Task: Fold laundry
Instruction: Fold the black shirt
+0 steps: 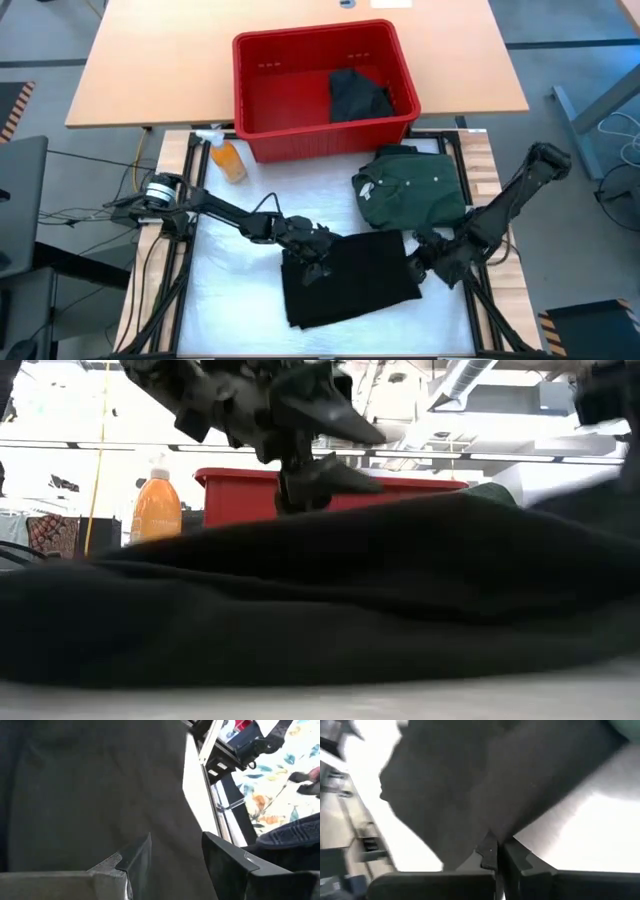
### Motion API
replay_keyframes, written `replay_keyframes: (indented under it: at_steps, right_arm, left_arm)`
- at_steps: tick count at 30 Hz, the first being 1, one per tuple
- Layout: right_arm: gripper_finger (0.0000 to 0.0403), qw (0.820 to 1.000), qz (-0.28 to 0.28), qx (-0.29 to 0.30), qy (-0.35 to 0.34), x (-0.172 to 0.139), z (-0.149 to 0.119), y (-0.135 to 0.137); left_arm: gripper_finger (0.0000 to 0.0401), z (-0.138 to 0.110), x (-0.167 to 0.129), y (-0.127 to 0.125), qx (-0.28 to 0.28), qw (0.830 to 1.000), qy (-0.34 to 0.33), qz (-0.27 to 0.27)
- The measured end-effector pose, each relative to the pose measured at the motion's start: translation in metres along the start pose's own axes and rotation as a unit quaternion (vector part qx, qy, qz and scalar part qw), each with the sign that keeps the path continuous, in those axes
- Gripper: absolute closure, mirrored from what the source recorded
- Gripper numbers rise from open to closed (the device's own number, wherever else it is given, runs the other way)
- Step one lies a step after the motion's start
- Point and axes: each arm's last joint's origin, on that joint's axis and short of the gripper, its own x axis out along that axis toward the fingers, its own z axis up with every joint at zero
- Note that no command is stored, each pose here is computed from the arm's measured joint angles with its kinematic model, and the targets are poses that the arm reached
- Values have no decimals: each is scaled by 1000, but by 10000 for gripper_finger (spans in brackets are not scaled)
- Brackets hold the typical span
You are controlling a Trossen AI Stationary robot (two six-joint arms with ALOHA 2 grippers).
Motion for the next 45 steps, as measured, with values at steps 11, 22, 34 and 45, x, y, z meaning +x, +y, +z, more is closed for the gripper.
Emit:
replay_keyframes:
  at_steps: [11,22,34,45]
  right_arm:
    - [380,991,88,-100,-7,-80,55,65]
    - [380,982,25,-160,100,-36,72,108]
    - [375,981,3,-162,104,-8,81,131]
    - [376,988,-2,-113,101,8,93,139]
  left_arm:
    - [234,-4,45,23,-15,999,-13,-32]
    - [234,19,103,34,-15,999,-8,-27]
    - [234,32,53,20,84,980,160,82]
    - [234,75,-86,-50,244,952,105,155]
